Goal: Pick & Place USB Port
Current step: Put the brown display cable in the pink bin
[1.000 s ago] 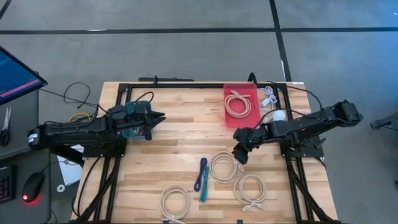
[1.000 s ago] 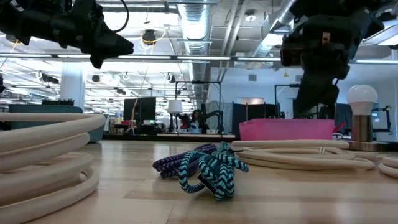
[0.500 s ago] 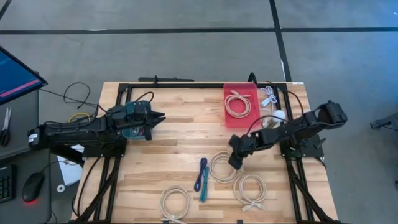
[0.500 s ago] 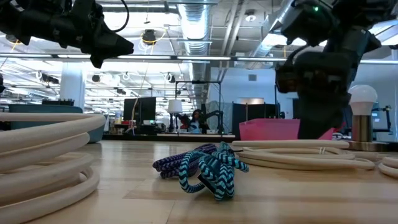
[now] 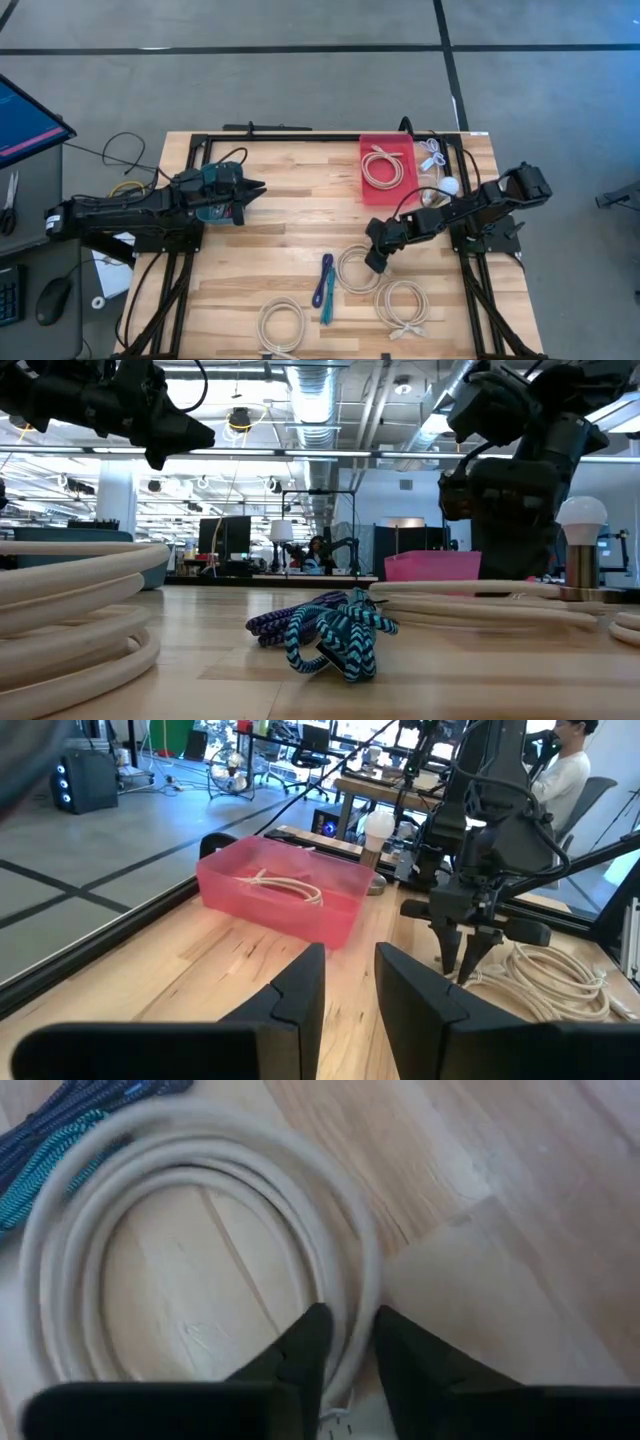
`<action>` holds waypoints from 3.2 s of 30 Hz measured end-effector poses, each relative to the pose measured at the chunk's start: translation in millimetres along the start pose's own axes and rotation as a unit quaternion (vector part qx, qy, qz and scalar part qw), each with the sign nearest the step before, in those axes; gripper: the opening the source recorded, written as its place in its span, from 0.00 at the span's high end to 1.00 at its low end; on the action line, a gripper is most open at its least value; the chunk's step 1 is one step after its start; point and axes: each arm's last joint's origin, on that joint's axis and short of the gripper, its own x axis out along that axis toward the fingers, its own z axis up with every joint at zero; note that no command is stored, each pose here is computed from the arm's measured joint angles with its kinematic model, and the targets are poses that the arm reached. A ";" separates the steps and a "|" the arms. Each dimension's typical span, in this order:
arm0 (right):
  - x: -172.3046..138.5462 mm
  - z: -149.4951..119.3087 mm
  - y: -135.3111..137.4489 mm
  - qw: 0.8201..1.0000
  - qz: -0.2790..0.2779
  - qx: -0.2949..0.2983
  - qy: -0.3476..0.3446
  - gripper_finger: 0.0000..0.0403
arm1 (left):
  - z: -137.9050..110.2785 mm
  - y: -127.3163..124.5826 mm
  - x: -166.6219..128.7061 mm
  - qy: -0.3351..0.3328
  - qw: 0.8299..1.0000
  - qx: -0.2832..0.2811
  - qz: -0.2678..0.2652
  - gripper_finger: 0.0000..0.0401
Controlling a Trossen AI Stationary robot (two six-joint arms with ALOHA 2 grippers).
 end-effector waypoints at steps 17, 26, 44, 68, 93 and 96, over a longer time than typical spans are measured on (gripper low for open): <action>-53.8 12.7 6.4 0.993 0.044 -0.037 -0.101 0.99 | -0.1 0.0 0.0 0.000 1.000 0.000 0.000 0.78; -100.1 23.0 -5.2 0.980 -0.016 -0.043 -0.195 1.00 | 0.0 0.0 0.0 0.000 1.000 0.000 0.000 0.78; -183.7 72.1 -37.0 0.931 -0.258 -0.057 -0.252 1.00 | -0.1 0.0 0.0 0.000 1.000 0.000 0.000 0.78; -187.4 97.5 -137.3 0.915 -0.333 0.088 -0.212 1.00 | 0.0 0.0 0.0 0.000 1.000 -0.001 0.000 0.78; -91.1 126.8 -202.4 0.928 -0.339 0.130 -0.085 0.98 | -0.1 0.0 0.1 0.000 1.000 -0.001 0.000 0.78; -94.3 126.8 -199.7 0.928 -0.336 0.134 -0.092 0.92 | 0.0 0.0 0.0 0.000 1.000 -0.001 0.000 0.78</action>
